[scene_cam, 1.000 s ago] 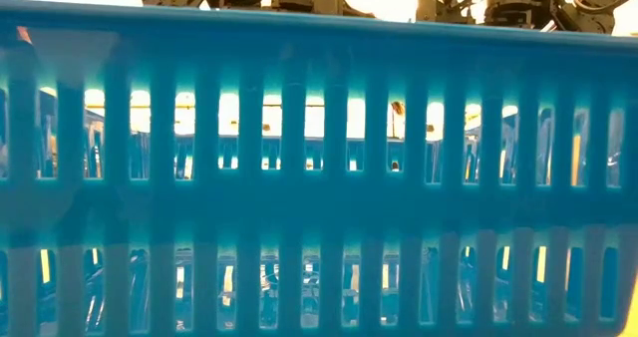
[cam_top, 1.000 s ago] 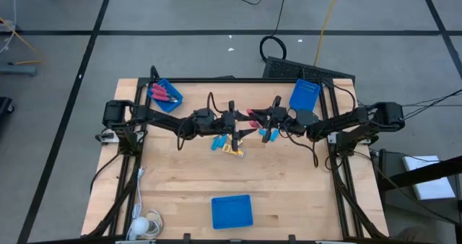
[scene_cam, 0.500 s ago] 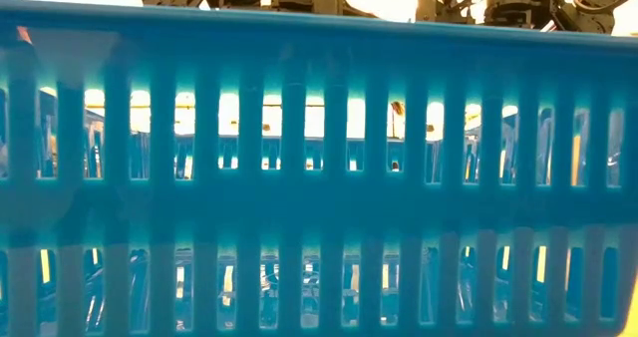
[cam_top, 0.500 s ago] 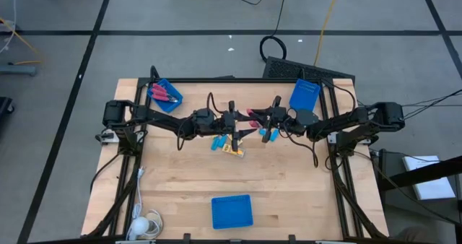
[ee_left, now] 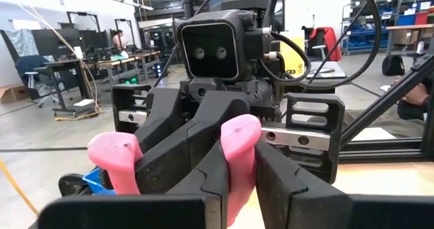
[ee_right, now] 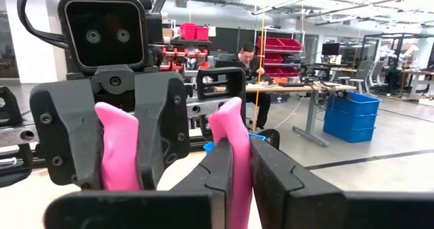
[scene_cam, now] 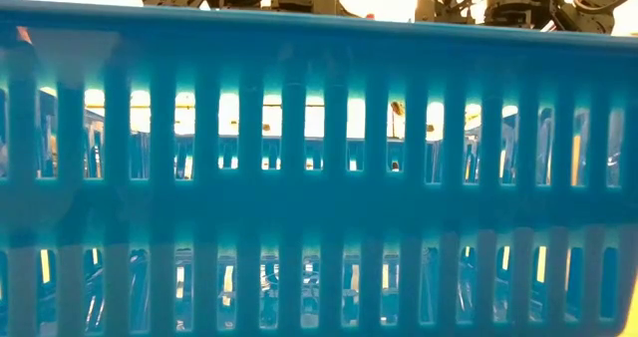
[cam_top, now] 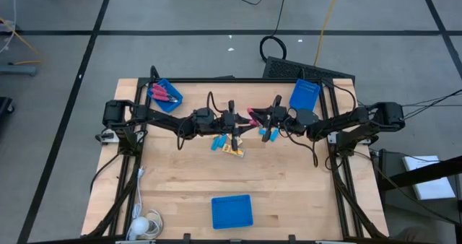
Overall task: Pick & Place School Supplies
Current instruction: Put the pink ticket punch into the left blue bin
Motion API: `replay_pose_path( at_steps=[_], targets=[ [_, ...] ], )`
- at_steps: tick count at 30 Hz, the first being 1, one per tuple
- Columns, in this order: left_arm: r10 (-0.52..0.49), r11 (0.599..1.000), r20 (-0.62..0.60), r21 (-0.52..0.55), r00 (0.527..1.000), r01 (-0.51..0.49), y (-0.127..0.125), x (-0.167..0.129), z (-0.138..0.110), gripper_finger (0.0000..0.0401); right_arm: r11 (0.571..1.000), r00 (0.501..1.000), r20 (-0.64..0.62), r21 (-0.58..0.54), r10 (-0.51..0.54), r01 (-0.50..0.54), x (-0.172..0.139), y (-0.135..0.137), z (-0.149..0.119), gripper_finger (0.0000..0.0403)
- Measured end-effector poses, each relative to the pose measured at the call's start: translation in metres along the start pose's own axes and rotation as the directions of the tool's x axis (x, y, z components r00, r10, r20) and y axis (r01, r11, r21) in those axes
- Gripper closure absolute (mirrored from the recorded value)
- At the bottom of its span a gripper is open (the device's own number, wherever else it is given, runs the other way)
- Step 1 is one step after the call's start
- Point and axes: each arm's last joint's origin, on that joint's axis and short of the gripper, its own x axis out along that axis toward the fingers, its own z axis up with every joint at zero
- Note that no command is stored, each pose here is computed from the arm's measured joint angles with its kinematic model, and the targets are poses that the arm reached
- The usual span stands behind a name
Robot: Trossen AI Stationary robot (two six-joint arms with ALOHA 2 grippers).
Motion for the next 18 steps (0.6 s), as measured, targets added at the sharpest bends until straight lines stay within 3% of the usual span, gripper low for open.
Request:
replay_pose_path(
  at_steps=[7,13,18],
  targets=[
    [-0.014,1.0,0.001,0.008,1.0,0.014,-0.0007,0.0,0.0,0.0323,1.0,1.0,-0.005,0.005,0.009,-0.009,0.0,0.0005,-0.0005,0.0377],
    [-0.009,1.0,-0.003,0.009,1.0,0.009,-0.0003,0.0,-0.0004,0.0354,1.0,1.0,-0.006,0.0,0.003,-0.003,0.0001,0.0001,-0.0005,0.0375],
    [-0.008,1.0,-0.004,0.009,1.0,0.008,-0.0003,0.0,-0.0004,0.0353,1.0,1.0,-0.006,0.0,0.003,-0.003,0.0001,0.0001,-0.0005,0.0377]
  ],
)
